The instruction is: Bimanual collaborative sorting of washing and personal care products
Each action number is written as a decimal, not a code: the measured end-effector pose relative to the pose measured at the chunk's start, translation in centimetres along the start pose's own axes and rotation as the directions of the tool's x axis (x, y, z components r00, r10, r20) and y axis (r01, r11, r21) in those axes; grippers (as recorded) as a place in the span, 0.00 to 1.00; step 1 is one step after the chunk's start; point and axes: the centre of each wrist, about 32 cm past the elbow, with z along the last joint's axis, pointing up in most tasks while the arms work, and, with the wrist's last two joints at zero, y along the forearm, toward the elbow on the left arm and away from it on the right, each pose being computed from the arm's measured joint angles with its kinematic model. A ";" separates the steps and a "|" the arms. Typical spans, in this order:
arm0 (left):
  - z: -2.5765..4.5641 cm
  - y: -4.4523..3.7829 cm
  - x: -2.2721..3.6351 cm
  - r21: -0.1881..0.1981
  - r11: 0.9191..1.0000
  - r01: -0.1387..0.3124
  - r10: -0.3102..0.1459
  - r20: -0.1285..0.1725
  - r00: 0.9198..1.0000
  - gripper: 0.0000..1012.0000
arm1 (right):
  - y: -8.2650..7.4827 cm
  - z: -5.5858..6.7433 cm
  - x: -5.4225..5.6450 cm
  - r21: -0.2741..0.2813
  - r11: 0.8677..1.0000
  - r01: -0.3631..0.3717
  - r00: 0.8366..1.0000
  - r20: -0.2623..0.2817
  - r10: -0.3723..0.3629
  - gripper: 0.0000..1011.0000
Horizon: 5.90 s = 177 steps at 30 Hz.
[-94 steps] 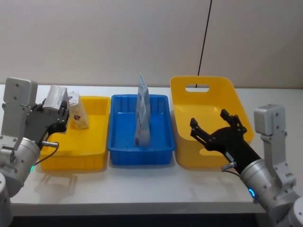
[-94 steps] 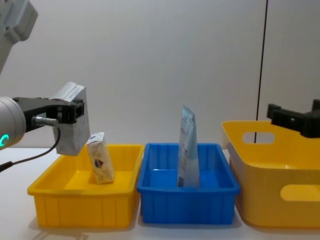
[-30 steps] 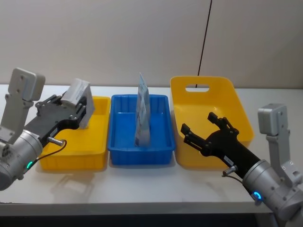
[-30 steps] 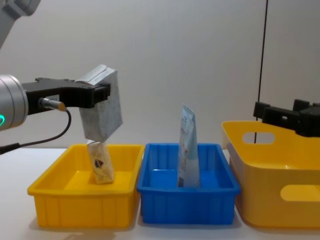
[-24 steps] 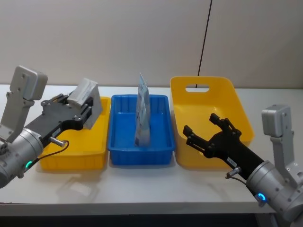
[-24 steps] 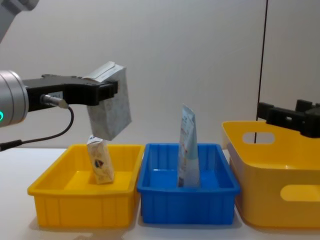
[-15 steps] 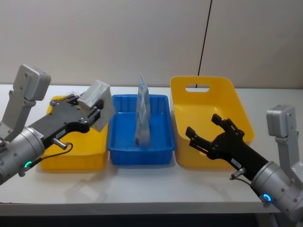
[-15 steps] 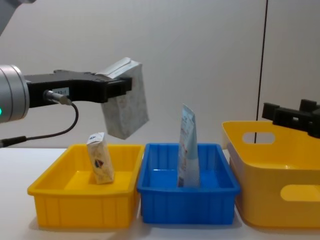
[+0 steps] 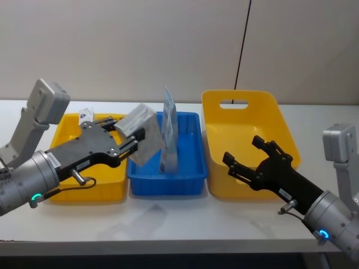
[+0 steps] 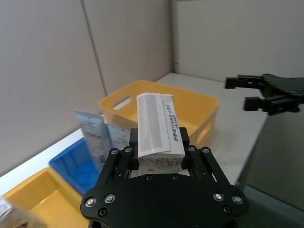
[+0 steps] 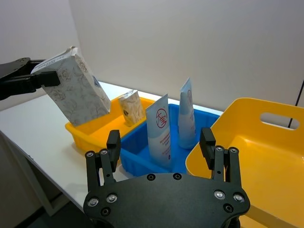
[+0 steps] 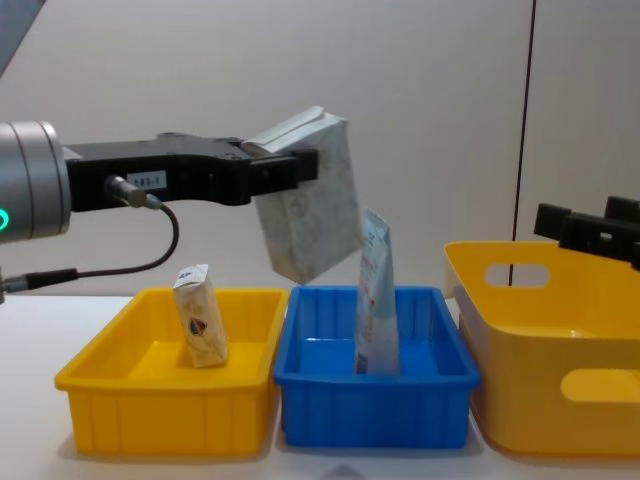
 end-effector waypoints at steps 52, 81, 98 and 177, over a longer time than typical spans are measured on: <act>-0.51 -1.89 1.35 0.022 0.967 0.253 -0.254 0.051 0.966 0.41 | -1.3 0.9 3.2 -0.002 0.978 -0.206 0.978 0.008 0.206 0.99; 0.27 -1.40 3.15 0.066 0.942 0.330 -0.335 0.094 0.937 0.41 | -0.9 0.9 3.9 -0.018 0.947 -0.321 0.946 0.039 0.321 0.99; 1.58 -0.99 4.23 0.043 0.911 0.410 -0.412 0.107 0.905 0.41 | -0.3 0.7 4.1 -0.017 0.937 -0.350 0.936 0.032 0.350 0.99; 2.67 -2.46 3.34 -0.017 0.812 0.584 -0.576 0.137 0.806 0.41 | 7.2 3.6 5.8 -0.106 0.710 -0.697 0.706 0.076 0.704 0.99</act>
